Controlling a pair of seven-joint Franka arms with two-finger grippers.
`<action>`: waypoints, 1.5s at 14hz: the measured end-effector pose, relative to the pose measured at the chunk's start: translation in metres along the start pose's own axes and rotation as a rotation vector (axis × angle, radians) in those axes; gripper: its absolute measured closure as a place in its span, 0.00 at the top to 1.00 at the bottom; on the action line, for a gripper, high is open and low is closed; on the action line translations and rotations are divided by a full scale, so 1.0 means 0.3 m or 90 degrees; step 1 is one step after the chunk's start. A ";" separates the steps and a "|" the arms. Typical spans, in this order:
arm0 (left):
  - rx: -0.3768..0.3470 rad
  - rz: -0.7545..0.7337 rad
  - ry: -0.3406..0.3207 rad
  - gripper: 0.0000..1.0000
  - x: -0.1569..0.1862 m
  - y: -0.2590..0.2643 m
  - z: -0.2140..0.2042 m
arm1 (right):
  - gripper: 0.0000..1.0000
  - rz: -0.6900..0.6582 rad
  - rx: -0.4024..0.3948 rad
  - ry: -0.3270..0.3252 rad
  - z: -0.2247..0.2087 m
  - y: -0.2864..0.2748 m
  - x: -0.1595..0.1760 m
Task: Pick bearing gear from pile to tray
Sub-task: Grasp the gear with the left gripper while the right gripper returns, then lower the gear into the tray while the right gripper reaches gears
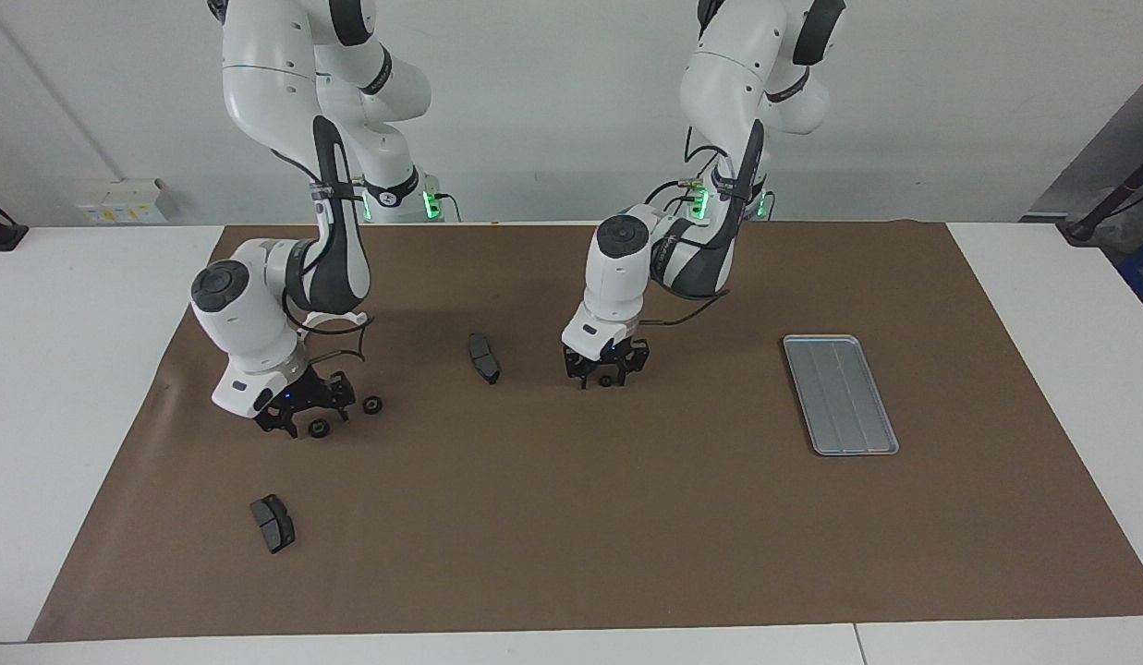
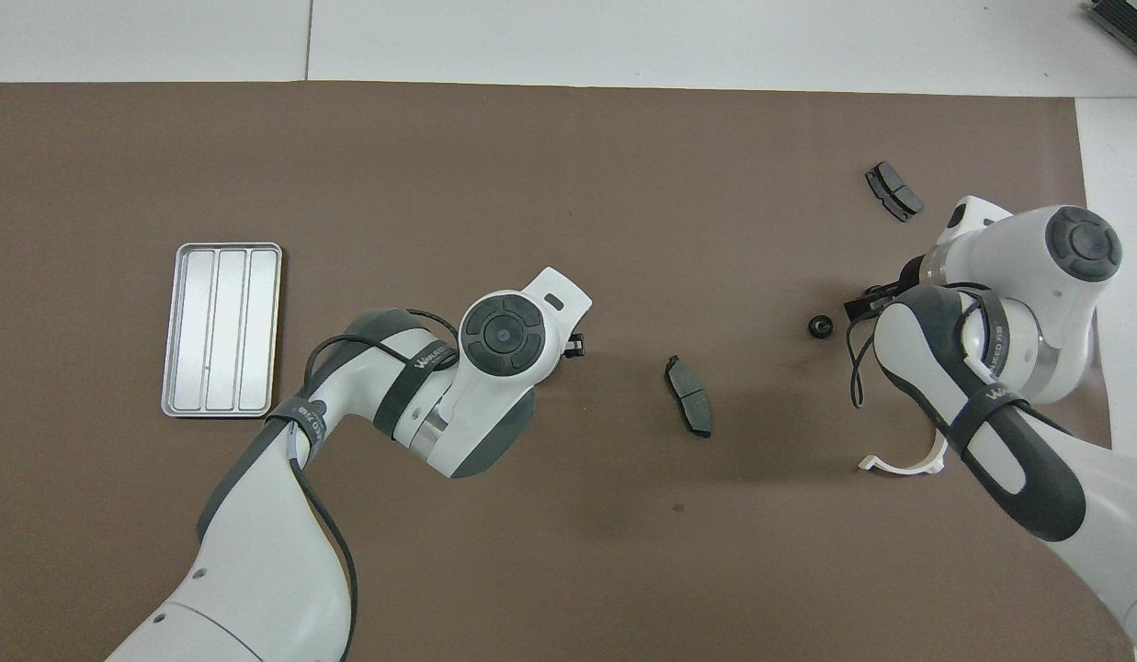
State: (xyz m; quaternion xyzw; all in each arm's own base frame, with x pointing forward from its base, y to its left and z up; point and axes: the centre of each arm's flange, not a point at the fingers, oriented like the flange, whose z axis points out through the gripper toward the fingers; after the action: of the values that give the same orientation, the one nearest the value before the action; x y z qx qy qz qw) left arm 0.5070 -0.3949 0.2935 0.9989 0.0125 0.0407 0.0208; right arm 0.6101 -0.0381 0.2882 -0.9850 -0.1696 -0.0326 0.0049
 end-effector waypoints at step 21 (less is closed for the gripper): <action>0.007 0.003 0.023 0.25 0.473 -0.811 -0.197 | 0.35 0.157 0.018 0.013 -0.194 -0.102 0.089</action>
State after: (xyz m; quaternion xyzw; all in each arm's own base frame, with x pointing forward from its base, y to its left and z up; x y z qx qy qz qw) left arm 0.6379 -0.1458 0.3536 0.9981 0.0108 0.0585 0.0151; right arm 0.6215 -0.0016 0.3478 -0.9978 -0.0479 -0.0397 0.0248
